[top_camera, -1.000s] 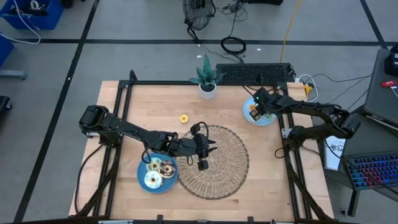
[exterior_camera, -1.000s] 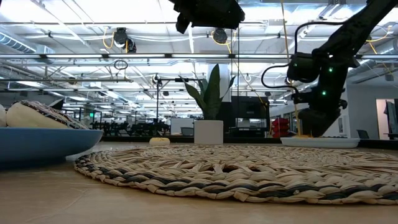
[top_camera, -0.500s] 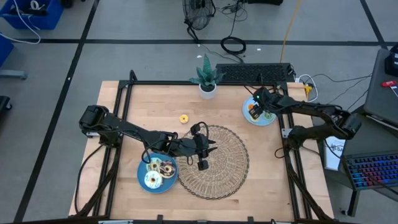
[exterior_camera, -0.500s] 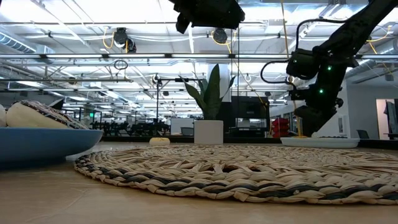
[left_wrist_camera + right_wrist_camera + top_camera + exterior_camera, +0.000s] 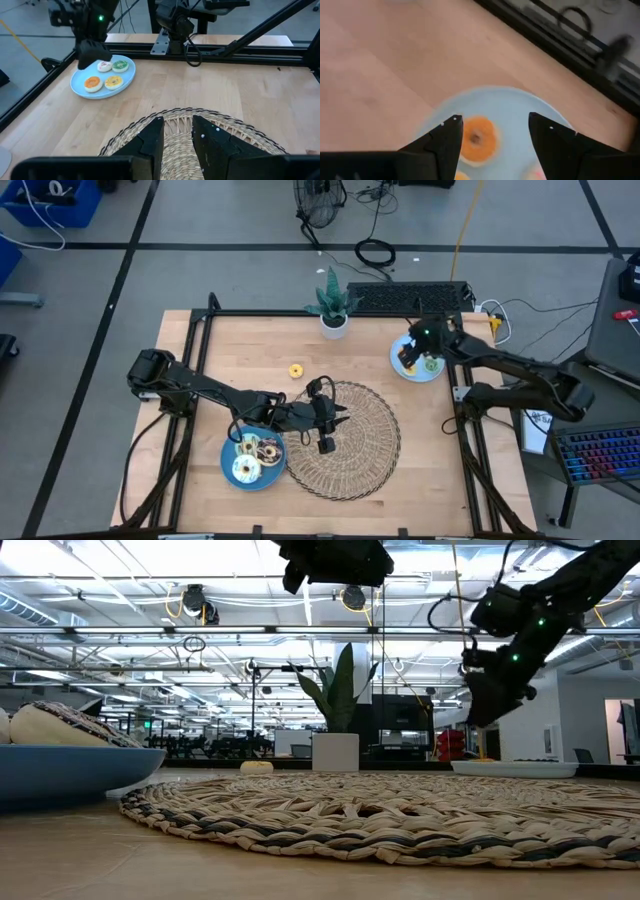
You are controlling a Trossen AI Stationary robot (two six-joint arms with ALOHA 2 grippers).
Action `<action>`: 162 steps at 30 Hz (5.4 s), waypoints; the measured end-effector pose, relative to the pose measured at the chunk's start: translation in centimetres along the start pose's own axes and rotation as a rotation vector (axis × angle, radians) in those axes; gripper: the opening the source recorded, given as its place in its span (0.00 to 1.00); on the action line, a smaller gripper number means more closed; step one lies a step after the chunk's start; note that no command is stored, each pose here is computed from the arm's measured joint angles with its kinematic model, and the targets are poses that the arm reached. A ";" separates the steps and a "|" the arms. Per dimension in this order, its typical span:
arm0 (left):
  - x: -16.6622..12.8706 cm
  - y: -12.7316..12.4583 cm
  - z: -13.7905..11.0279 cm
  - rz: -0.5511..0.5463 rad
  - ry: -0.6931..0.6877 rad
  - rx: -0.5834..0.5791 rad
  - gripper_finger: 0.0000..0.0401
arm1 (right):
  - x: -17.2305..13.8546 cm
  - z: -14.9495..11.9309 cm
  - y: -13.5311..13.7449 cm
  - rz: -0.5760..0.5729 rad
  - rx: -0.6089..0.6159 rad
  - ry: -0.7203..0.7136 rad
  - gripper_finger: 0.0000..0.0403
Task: Pick & Place donuts
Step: Put the small yellow donut on the light blue plate
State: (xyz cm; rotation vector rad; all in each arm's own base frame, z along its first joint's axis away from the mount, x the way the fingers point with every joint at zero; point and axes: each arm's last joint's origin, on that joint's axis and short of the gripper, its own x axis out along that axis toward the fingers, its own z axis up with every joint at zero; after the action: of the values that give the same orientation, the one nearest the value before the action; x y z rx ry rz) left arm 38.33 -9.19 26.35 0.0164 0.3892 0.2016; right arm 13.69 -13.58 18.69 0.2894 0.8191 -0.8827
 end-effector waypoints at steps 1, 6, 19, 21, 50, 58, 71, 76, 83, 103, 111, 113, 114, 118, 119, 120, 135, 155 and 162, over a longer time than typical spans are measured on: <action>0.0 0.0 0.0 0.000 0.000 0.000 0.26 | -0.2 0.2 0.1 0.026 0.010 -0.020 0.53; 0.0 0.0 0.0 0.000 0.000 0.000 0.26 | -1.0 0.6 0.2 0.102 0.034 -0.081 0.53; -0.1 -0.2 1.2 -0.019 -0.112 -0.134 0.26 | -1.5 0.6 1.0 0.156 -0.024 -0.098 0.53; 0.0 0.0 0.7 -0.008 -0.064 -0.110 0.26 | -1.5 0.6 1.1 0.159 -0.027 -0.098 0.53; -0.6 19.5 -9.1 0.257 0.969 -0.174 0.51 | -1.6 0.7 1.5 0.173 -0.042 -0.114 0.53; 0.5 18.1 -11.3 0.135 0.864 0.030 0.66 | -1.6 0.7 1.5 0.172 -0.057 -0.110 0.53; 0.7 18.4 -13.5 0.152 0.806 0.197 0.60 | -1.6 0.5 1.5 0.172 -0.040 -0.094 0.53; 0.7 19.4 -13.5 0.166 0.783 0.067 0.57 | -1.6 0.5 1.5 0.173 -0.040 -0.093 0.53; 0.7 20.5 -13.6 0.141 0.777 0.000 0.56 | -1.0 -0.4 1.5 0.172 -0.046 -0.087 0.53; 0.6 20.4 -15.6 0.077 0.700 0.021 0.56 | -0.2 -1.4 1.6 0.174 -0.041 -0.118 0.53; 0.8 20.4 -15.7 0.088 0.636 0.026 0.56 | -0.2 -1.4 1.6 0.174 -0.041 -0.118 0.53; 0.8 20.4 -15.6 0.090 0.641 0.024 0.56 | -0.2 -1.4 1.6 0.174 -0.040 -0.117 0.53; 0.8 20.4 -15.6 0.092 0.645 0.017 0.56 | -0.2 -1.4 1.6 0.174 -0.040 -0.117 0.53; 0.7 20.2 -15.4 0.087 0.647 -0.016 0.56 | -0.2 -1.5 1.6 0.174 -0.037 -0.116 0.53; 0.7 20.1 -15.5 0.086 0.651 -0.019 0.56 | -0.2 -1.5 1.6 0.174 -0.037 -0.116 0.53; 0.7 20.0 -15.5 0.084 0.654 -0.018 0.56 | -0.2 -1.5 1.6 0.174 -0.037 -0.116 0.53; 0.6 19.4 -15.5 0.141 0.685 0.082 0.56 | -0.2 -1.5 1.6 0.174 -0.037 -0.116 0.53; -0.7 19.8 -14.2 0.161 0.665 0.067 0.56 | -0.2 -1.5 1.6 0.197 -0.034 -0.113 0.53; -0.5 20.5 -14.4 0.113 0.650 0.014 0.56 | -0.2 -1.5 1.6 0.200 -0.036 -0.114 0.53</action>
State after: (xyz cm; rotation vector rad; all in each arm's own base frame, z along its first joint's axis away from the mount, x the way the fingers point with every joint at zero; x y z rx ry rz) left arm 28.51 10.48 14.36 -0.0141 1.0394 0.3156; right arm 14.15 -11.64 17.70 0.2816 0.6865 -0.6900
